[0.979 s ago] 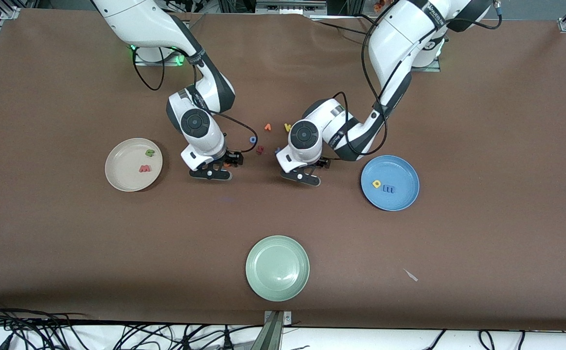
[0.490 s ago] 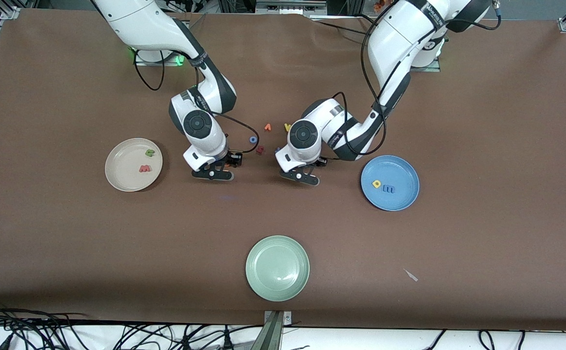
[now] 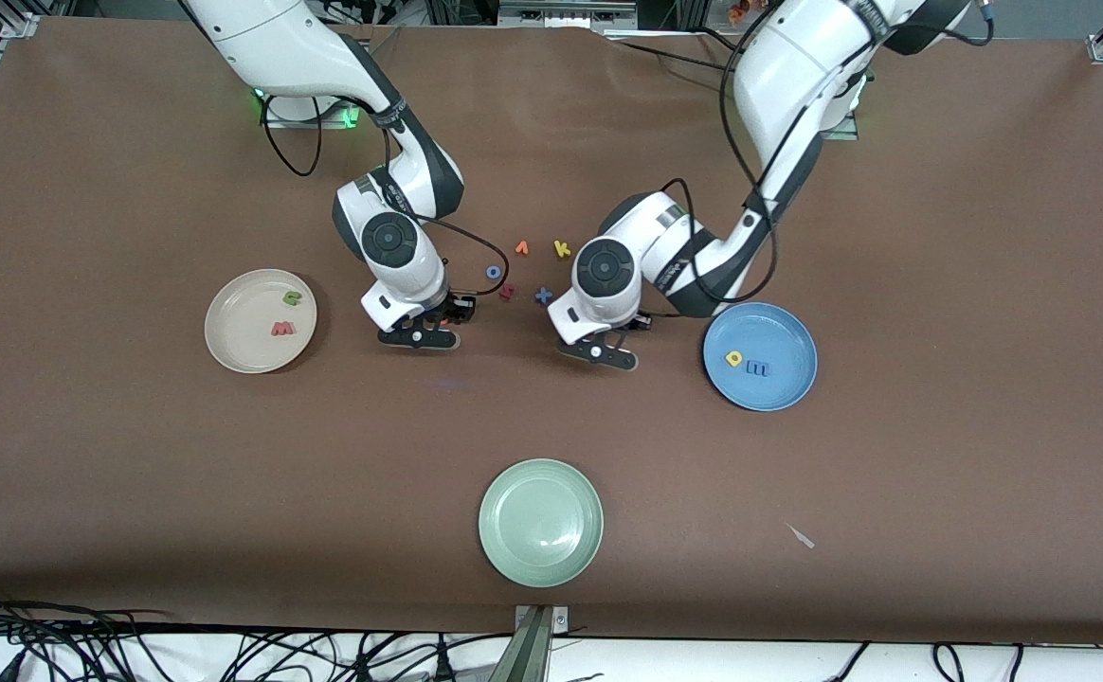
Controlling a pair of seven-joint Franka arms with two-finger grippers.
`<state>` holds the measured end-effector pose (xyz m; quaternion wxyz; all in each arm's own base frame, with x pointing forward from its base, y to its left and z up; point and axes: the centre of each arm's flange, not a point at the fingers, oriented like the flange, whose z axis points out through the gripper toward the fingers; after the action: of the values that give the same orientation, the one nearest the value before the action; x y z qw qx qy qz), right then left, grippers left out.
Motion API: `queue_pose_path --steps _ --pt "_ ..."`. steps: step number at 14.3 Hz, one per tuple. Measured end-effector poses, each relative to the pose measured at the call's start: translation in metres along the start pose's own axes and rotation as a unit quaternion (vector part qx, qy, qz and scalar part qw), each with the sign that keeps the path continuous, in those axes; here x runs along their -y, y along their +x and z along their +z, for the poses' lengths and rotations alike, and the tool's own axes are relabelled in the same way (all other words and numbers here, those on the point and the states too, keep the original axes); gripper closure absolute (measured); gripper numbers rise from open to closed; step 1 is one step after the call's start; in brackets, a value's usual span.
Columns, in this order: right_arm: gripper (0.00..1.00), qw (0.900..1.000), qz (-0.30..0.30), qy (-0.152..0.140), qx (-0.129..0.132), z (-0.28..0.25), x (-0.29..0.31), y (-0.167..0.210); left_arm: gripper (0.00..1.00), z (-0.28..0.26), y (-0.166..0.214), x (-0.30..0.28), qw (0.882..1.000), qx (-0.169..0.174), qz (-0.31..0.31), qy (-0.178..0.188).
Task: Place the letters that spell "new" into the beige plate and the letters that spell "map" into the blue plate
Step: 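Carry the e toward the white plate while the left gripper lowers the d, then release the e on the white plate while the left gripper withdraws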
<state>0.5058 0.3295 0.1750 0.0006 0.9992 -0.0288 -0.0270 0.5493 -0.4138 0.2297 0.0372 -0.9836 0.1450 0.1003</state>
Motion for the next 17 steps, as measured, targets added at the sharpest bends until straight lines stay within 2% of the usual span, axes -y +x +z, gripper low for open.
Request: queue_pose_path --steps 3,6,9,11,13,15,16,17 --pt "0.59 1.0 -0.003 0.0 0.0 -0.001 0.0 0.0 0.72 -0.045 -0.001 0.069 0.998 0.028 0.045 0.015" --pt "0.65 1.0 -0.003 0.0 -0.001 -0.001 0.0 0.0 0.72 -0.058 -0.004 0.131 0.994 0.059 0.08 0.037" --pt "0.71 1.0 -0.003 0.001 -0.001 -0.002 0.0 0.0 0.72 -0.033 -0.01 0.178 0.992 0.089 0.076 0.054" --pt "0.71 1.0 -0.004 0.001 -0.001 -0.002 0.0 0.0 0.72 -0.011 -0.017 0.193 0.989 0.102 0.081 0.075" --pt "0.71 1.0 -0.006 -0.002 0.002 -0.004 0.001 0.002 0.72 0.013 -0.022 0.195 0.989 0.095 0.087 0.072" --pt "0.71 0.999 -0.017 -0.016 0.023 -0.017 0.003 0.007 0.71 0.037 -0.028 0.2 0.99 0.087 0.088 0.063" --pt "0.71 0.999 -0.027 -0.024 0.032 -0.029 0.001 0.012 0.67 0.044 -0.031 0.203 0.99 0.088 0.087 0.061" --pt "0.71 0.998 -0.041 -0.031 0.038 -0.044 -0.006 0.019 0.57 0.048 -0.032 0.205 0.991 0.089 0.086 0.059"
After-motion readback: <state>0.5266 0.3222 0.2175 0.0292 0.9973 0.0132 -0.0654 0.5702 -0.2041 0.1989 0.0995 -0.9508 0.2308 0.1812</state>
